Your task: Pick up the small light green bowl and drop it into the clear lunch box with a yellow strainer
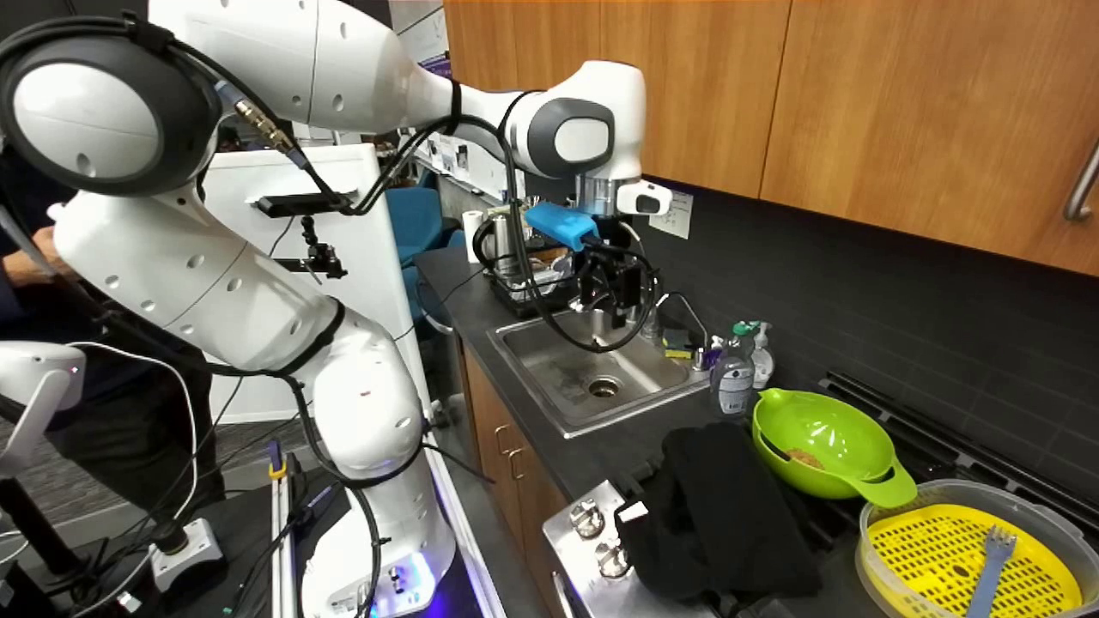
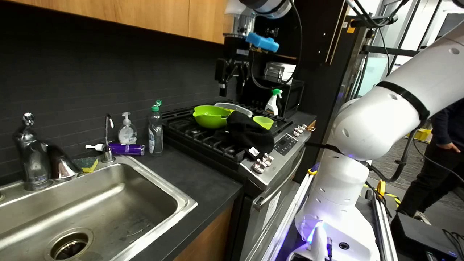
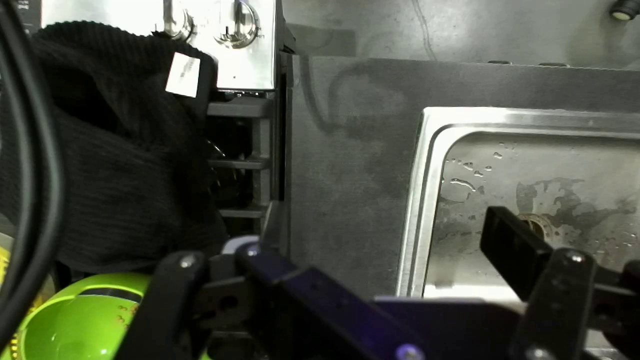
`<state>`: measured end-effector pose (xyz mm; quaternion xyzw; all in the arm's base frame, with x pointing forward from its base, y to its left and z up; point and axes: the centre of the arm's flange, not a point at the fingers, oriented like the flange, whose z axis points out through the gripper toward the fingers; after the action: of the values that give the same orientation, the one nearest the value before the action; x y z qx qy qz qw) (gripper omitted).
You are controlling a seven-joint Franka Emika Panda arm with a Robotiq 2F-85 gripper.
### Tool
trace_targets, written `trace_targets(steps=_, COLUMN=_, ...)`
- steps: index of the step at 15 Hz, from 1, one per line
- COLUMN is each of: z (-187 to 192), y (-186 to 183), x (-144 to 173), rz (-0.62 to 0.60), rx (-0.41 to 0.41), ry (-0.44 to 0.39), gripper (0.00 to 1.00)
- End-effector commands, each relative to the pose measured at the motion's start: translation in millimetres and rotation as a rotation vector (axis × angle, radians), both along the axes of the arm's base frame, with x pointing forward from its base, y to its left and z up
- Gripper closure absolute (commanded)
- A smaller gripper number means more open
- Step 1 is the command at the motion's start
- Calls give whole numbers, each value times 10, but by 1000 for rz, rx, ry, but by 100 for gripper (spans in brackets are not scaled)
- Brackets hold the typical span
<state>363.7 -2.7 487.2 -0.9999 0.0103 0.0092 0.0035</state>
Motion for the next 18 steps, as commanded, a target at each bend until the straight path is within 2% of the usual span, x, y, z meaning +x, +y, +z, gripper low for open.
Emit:
trace_targets(steps=1, z=-39, y=-328, x=57, rz=-99, rx=-94, ry=-23, gripper=0)
trace_targets(steps=5, z=-15, y=-1329, x=-159, rz=-321, rx=-188, ry=-21, gripper=0)
trace_targets(steps=9, z=15, y=-2233, x=-700, rz=-555, rx=-228, ry=0, gripper=0)
trace_targets(steps=11, z=-12, y=-2576, x=-997, rz=-676, rx=-217, ry=18, gripper=0)
trace_targets(steps=15, z=-359, y=-2859, x=-1273, rz=-877, rx=-77, ry=71, gripper=0)
trace_targets(steps=18, z=-627, y=-2731, x=-1133, rz=-891, rx=128, ry=83, gripper=0)
